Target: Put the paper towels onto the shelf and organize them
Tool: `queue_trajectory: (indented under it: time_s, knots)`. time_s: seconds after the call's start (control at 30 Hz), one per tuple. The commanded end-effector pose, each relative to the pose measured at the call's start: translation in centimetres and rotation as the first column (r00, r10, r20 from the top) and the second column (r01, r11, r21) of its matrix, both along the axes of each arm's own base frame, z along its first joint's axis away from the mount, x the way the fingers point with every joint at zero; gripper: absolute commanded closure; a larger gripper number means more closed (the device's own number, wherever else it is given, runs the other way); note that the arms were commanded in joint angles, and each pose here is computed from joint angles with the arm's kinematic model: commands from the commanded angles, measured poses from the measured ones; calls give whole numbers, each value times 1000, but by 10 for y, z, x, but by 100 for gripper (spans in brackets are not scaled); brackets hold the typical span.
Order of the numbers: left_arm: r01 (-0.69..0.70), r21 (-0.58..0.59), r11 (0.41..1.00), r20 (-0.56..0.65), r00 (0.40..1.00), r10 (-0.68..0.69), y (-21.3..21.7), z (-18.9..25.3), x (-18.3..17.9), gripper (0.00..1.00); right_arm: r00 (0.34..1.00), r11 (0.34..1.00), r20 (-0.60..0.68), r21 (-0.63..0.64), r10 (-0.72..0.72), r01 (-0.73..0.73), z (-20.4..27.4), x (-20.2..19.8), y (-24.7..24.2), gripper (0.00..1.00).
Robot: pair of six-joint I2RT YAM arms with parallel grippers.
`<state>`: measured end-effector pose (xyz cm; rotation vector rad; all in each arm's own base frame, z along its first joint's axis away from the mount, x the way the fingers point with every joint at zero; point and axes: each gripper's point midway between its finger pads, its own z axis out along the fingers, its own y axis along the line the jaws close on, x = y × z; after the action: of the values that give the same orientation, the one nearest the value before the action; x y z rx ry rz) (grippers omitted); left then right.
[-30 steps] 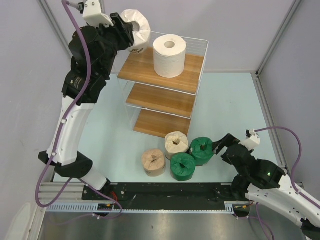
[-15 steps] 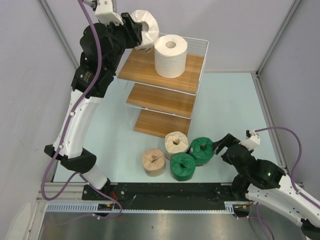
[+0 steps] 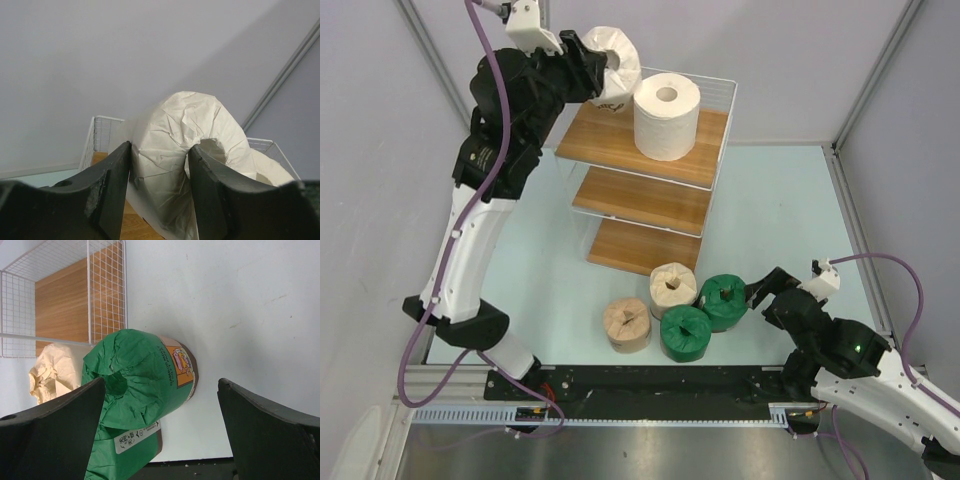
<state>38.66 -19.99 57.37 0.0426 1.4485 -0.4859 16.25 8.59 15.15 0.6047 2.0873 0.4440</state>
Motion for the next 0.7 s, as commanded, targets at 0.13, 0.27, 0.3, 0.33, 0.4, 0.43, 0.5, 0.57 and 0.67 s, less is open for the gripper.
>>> queue_trajectory:
  time_s: [0.13,0.27,0.3,0.33,0.4,0.43,0.5,0.57,0.67]
  knots:
    - [-1,-65,998,46,999,4,26,32,-37,46,999,999,17,4,-42,42,2,3,-5,0]
    - [8,-66,998,12,1000,-8,28,24,-40,46,999,999,14,1,-41,41,2,3,-5,0]
    - [15,-66,998,-2,1000,-15,28,21,-39,45,999,999,15,3,-39,39,2,3,-5,0]
    - [21,-64,998,-9,1000,-21,26,19,-38,46,999,999,12,2,-40,40,1,3,-5,0]
    - [31,-68,997,-23,999,-32,24,14,-36,46,999,999,14,6,-39,39,2,3,-5,0]
    - [49,-67,997,-25,998,-51,21,13,-36,46,999,999,14,6,-39,39,2,3,-5,0]
    - [63,-69,996,-35,997,-66,17,10,-34,46,999,999,11,7,-38,38,1,3,-4,0]
    - [84,-65,994,-45,995,-87,10,5,-31,46,999,999,12,8,-40,40,2,3,-5,0]
    - [108,-63,992,-61,992,-112,2,-1,-24,46,999,999,12,11,-39,39,2,3,-4,0]
